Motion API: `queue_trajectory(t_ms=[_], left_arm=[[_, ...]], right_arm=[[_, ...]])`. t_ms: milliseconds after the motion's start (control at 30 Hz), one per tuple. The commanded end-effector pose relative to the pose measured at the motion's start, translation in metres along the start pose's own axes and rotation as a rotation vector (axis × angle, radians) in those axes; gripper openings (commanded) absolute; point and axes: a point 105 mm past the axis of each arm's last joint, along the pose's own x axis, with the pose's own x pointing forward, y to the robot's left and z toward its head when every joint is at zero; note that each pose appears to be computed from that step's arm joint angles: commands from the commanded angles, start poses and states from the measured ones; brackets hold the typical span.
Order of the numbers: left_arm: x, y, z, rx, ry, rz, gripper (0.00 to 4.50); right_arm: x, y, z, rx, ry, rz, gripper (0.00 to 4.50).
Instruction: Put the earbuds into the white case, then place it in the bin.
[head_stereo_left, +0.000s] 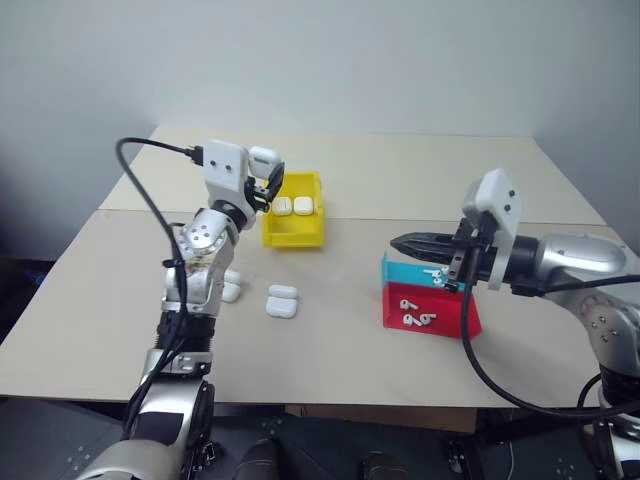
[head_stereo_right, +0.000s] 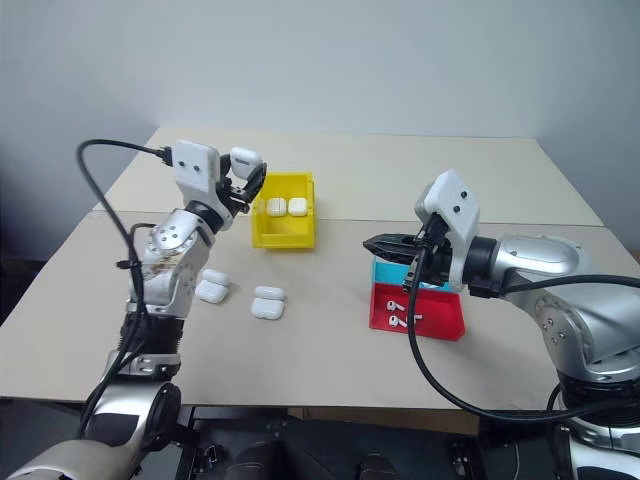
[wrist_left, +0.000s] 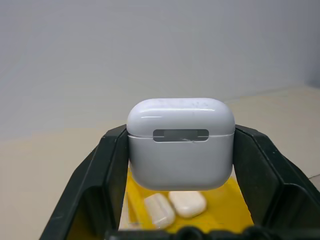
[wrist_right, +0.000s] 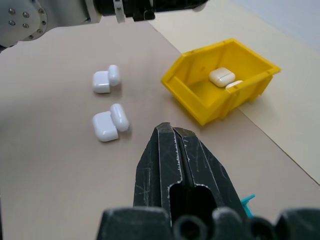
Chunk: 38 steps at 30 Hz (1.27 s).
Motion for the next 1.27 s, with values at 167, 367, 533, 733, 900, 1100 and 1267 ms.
queue_trajectory(t_ms=[167,367,533,733,900,1100,1267], left_arm=[[0.030,-0.016,-0.006,0.036,-0.005,-0.042,2.79],[0.046,-0.021,-0.016,0.082,0.044,-0.045,2.79],[0.048,-0.021,-0.018,0.085,0.060,-0.072,4.47],[0.030,-0.011,-0.002,0.042,-0.050,-0.137,4.47],[-0.017,-0.007,0.019,-0.008,-0.099,-0.284,4.47],[-0.120,-0.019,0.025,0.038,0.045,-0.627,4.47],[-0.175,-0.024,0.027,0.054,0.165,-0.761,4.47]], right_arm=[[-0.003,0.002,0.017,-0.026,-0.077,-0.045,0.03],[-0.006,0.004,0.016,-0.020,-0.075,-0.059,0.03],[-0.007,0.005,0.015,-0.012,-0.068,-0.069,0.00],[-0.010,0.004,0.010,0.013,-0.055,-0.088,0.00],[-0.011,0.006,0.002,0.024,-0.034,-0.088,0.00],[-0.013,0.011,-0.014,-0.038,0.002,-0.057,0.00],[-0.017,0.017,-0.030,-0.073,0.030,0.007,0.00]])
